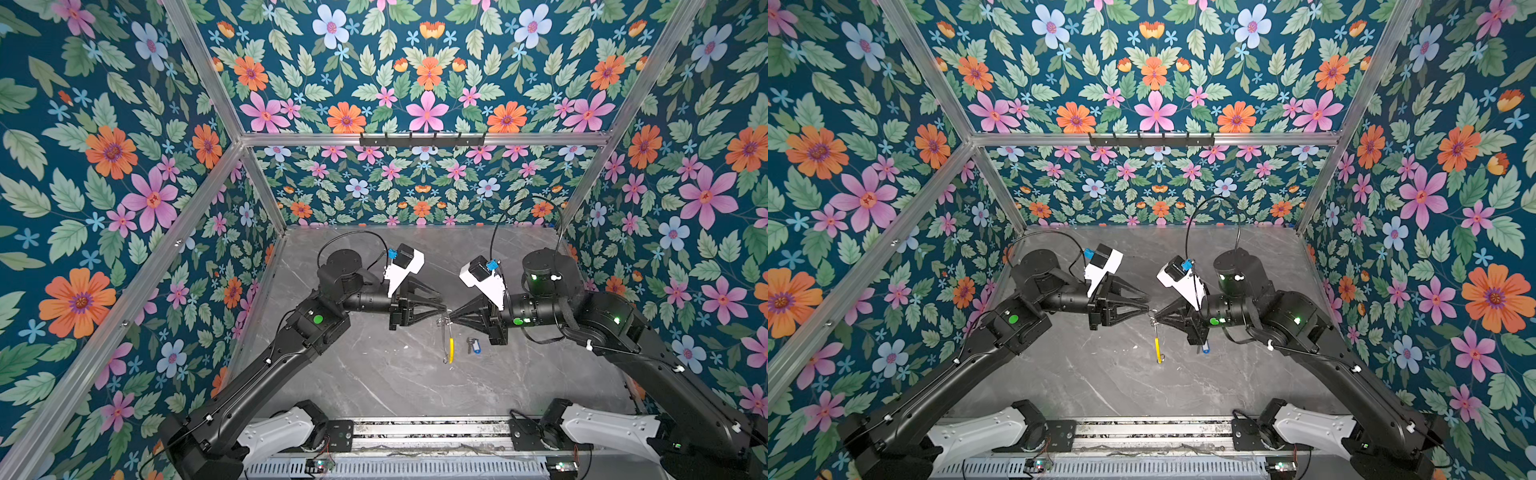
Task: Remove the keys from the keyring
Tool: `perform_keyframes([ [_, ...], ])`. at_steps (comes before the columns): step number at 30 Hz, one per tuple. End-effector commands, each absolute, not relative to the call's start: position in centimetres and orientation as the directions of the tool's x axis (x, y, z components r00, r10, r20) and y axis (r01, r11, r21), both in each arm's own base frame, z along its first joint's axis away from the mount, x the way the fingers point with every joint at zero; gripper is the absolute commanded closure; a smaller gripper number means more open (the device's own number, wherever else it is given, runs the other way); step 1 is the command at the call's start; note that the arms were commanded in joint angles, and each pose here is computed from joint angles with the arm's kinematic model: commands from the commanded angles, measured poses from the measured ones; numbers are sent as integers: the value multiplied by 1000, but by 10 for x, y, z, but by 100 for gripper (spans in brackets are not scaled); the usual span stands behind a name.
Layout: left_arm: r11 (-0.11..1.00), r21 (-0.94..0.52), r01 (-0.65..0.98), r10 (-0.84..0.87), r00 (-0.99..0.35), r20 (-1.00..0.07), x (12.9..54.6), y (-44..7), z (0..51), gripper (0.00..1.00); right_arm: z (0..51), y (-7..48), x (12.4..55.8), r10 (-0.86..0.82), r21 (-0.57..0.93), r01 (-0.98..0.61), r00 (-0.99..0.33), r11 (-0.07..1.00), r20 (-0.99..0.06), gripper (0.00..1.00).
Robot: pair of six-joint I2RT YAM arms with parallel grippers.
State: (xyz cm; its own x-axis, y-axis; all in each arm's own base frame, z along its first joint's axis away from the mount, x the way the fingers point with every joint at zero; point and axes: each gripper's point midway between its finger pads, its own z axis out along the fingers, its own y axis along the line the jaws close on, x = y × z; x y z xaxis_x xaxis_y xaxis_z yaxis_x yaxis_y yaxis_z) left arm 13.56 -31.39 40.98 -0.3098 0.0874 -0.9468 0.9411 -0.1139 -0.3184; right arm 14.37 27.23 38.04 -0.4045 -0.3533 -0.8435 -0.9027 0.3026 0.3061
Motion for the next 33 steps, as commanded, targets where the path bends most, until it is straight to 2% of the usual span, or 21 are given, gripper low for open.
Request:
perform_keyframes([
  [1, -157, -326, 932, 145, -305, -941, 126, -312, 400, 65, 377, 270, 146, -376, 282, -905, -393, 317, -839, 100],
  [11, -168, -345, 923, 166, -318, -933, 128, -316, 395, 73, 378, 274, 154, -368, 279, -899, -398, 337, -840, 100],
  [17, -168, -345, 924, 168, -318, -933, 129, -317, 395, 84, 373, 274, 160, -384, 278, -887, -418, 369, -823, 100],
  [23, -169, -349, 922, 174, -321, -931, 129, -317, 393, 82, 375, 275, 162, -378, 282, -883, -423, 375, -824, 100],
  [30, -170, -342, 924, 174, -313, -934, 130, -319, 391, 88, 373, 279, 166, -384, 285, -880, -431, 380, -816, 100],
  [33, -169, -322, 932, 162, -296, -941, 130, -319, 392, 97, 372, 281, 168, -389, 276, -879, -428, 388, -816, 100],
])
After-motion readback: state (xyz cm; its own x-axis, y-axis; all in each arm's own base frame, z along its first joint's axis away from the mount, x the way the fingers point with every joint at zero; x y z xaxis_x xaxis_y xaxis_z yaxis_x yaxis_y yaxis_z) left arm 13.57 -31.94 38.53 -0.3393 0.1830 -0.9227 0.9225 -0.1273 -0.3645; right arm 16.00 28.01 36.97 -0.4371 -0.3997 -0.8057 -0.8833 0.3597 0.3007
